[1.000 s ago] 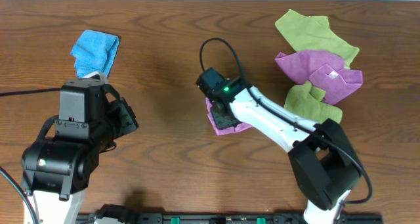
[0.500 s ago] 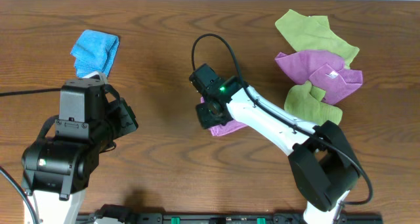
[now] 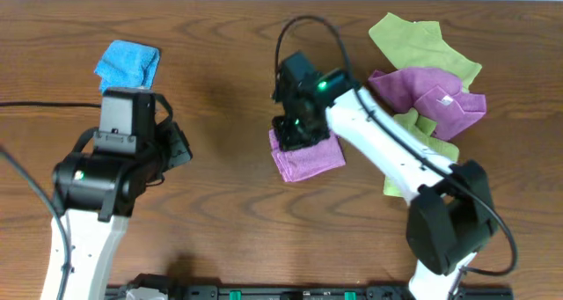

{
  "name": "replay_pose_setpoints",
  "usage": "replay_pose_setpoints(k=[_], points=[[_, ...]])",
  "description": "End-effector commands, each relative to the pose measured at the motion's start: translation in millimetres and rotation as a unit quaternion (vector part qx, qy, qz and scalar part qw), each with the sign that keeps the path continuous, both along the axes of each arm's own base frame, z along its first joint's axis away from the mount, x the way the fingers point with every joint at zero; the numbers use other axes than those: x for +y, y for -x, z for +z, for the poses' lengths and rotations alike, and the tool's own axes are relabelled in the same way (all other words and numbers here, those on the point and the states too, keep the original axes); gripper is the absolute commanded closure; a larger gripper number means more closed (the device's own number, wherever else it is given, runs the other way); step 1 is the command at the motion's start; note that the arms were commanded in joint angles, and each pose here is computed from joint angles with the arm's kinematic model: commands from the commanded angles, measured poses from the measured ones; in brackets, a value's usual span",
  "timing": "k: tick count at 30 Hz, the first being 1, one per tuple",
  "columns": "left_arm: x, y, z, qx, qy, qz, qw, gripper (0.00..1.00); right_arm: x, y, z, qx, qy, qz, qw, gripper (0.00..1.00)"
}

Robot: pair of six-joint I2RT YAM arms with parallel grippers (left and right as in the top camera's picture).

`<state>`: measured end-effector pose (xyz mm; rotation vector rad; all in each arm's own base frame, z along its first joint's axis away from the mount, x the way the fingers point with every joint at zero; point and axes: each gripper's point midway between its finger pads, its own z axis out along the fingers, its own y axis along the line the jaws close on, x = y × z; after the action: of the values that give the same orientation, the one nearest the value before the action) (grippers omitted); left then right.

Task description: Fold the cloth

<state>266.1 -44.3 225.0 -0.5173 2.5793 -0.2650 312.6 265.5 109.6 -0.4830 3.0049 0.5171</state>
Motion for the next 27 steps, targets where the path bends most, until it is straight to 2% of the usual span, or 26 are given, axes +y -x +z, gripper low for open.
replay_pose_setpoints(k=[1, 3, 8, 12, 18, 22, 27], points=[[-4.2, -1.3, -24.9, 0.034, 0.003, -0.012, 0.999, 0.78, -11.1, -19.8, 40.1, -0.067, -0.017, 0.017, 0.997, 0.98], [-13.5, -5.3, -40.3, 0.045, 0.022, -0.024, 0.998, 0.58, -29.4, -31.2, 40.7, -0.081, 0.011, -0.014, 0.997, 0.98], [-38.5, -11.7, -76.9, 0.066, 0.082, -0.056, 0.993, 0.32, -57.6, -36.1, 14.4, -0.058, 0.04, -0.048, 0.996, 0.99], [-66.2, -14.9, -104.1, 0.073, 0.152, -0.093, 0.981, 0.04, -71.4, -30.0, -21.5, -0.037, 0.052, -0.066, 0.996, 0.99], [-97.1, -19.5, -134.1, 0.075, 0.191, -0.132, 0.97, 0.05, -101.8, -20.0, -63.7, -0.016, 0.095, -0.132, 0.987, 0.99], [-127.1, -25.0, -141.2, 0.063, 0.193, -0.17, 0.964, 0.05, -124.9, -26.2, -67.2, -0.013, 0.109, -0.169, 0.98, 0.99], [-152.4, -30.1, -160.3, 0.073, 0.196, -0.167, 0.963, 0.05, -145.8, -33.1, -68.6, -0.007, 0.111, -0.204, 0.973, 0.98]])
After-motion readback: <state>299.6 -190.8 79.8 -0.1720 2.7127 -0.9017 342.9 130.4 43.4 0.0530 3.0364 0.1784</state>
